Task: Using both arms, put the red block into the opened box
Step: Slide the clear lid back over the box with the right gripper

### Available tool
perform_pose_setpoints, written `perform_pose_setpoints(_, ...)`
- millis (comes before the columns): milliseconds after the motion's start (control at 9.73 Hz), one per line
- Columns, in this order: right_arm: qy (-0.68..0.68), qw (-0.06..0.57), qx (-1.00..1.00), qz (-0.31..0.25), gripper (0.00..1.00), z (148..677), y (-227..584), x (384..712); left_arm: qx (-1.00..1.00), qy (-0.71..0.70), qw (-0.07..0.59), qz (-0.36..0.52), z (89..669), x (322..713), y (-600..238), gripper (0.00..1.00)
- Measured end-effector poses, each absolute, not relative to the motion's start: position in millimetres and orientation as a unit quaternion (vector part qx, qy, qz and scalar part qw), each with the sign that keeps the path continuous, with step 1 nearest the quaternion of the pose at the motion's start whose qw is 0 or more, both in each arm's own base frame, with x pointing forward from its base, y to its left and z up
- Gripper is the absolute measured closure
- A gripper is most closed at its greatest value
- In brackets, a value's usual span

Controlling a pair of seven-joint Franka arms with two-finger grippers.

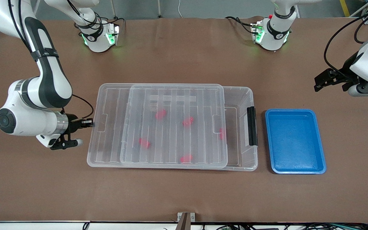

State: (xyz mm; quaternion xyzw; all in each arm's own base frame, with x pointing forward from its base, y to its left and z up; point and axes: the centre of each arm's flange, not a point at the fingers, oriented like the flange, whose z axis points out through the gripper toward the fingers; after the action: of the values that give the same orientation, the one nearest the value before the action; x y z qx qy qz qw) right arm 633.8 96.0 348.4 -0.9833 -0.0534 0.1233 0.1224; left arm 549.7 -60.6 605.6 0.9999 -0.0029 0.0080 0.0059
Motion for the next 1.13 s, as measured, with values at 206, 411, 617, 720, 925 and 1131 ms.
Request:
perform_pose_setpoints(206,-0.044,0.125,-0.984,0.123,0.99,353,124,631,1.000,-0.003,0.006,0.009,606,550,-61,0.00)
perform_pose_setpoints(411,-0.037,0.127,-0.983,0.125,0.99,355,142,628,1.000,-0.003,0.006,0.010,607,550,-61,0.00)
perform_pose_setpoints(617,-0.032,0.128,-0.984,0.121,0.99,356,150,628,1.000,-0.003,0.006,0.011,608,550,-61,0.00)
perform_pose_setpoints(720,-0.031,0.128,-0.984,0.122,0.99,356,153,627,1.000,-0.003,0.006,0.012,609,550,-61,0.00)
perform_pose_setpoints(925,-0.030,0.129,-0.984,0.122,0.99,357,157,627,1.000,-0.003,0.007,0.014,611,550,-61,0.00)
perform_pose_setpoints(1131,-0.029,0.129,-0.984,0.121,0.97,358,157,627,1.000,-0.003,0.007,0.015,612,551,-61,0.00)
